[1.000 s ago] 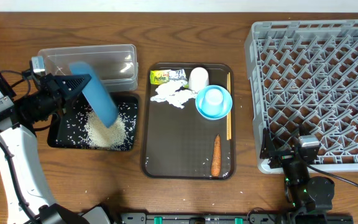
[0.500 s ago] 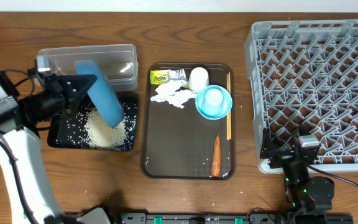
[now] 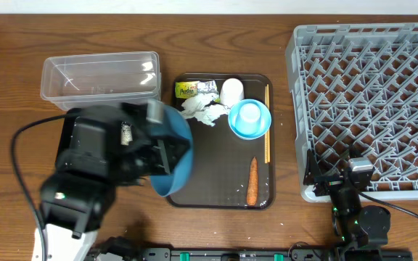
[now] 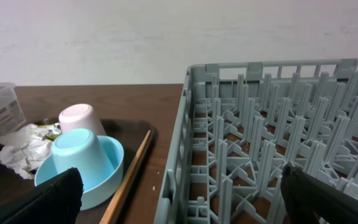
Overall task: Sort waste into correct bins and load items into the dishwasher rack
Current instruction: 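Carry the empty blue bowl back to the brown tray with the left gripper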
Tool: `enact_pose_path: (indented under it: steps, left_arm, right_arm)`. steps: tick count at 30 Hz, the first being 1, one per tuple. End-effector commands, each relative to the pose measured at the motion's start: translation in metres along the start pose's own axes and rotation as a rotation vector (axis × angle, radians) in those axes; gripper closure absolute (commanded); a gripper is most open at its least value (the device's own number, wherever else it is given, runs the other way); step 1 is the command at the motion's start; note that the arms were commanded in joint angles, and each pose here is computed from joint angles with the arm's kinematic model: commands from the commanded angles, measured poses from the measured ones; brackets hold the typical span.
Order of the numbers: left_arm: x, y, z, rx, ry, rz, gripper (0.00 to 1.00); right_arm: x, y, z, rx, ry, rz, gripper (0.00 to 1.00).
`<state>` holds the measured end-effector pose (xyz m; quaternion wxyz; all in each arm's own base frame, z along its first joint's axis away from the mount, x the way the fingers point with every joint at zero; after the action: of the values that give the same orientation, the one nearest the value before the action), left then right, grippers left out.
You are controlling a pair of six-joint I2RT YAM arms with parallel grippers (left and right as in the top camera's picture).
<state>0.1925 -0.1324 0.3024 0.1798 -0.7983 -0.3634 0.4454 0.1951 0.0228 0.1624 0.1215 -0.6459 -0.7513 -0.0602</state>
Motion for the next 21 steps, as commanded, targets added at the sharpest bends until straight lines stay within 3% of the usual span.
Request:
enact_pose_path:
  steps: [1, 5, 8, 21]
  left_arm:
    - [0.000, 0.018, 0.001, -0.020, 0.112, -0.179, 0.94]
    - [-0.017, 0.053, 0.015, 0.058, 0.199, -0.208, 0.94]
    - [-0.010, 0.080, 0.023, 0.101, 0.199, -0.332, 0.94]
    - [0.021, 0.168, 0.058, 0.347, 0.152, -0.474, 0.94]
  right_arm:
    - [-0.004, 0.000, -0.001, -0.006, 0.013, 0.020, 0.01]
    - [-0.004, 0.000, -0.001, -0.006, 0.013, 0.020, 0.01]
    - [-0.004, 0.000, -0.001, -0.006, 0.013, 0.020, 0.01]
    - [-0.004, 0.000, -0.001, -0.006, 0.013, 0.020, 0.01]
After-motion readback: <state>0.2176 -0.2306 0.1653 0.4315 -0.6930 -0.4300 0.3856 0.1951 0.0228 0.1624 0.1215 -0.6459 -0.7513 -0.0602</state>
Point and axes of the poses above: each gripper's point midway between its finger pads, its own y axis out along the fingers, its own x axis along the line the jaws close on, z = x × y, the point moved 5 cm from there along -y, back along the fingers, and after that the axes turned 9 degrees about y, right-handed, at the moved point
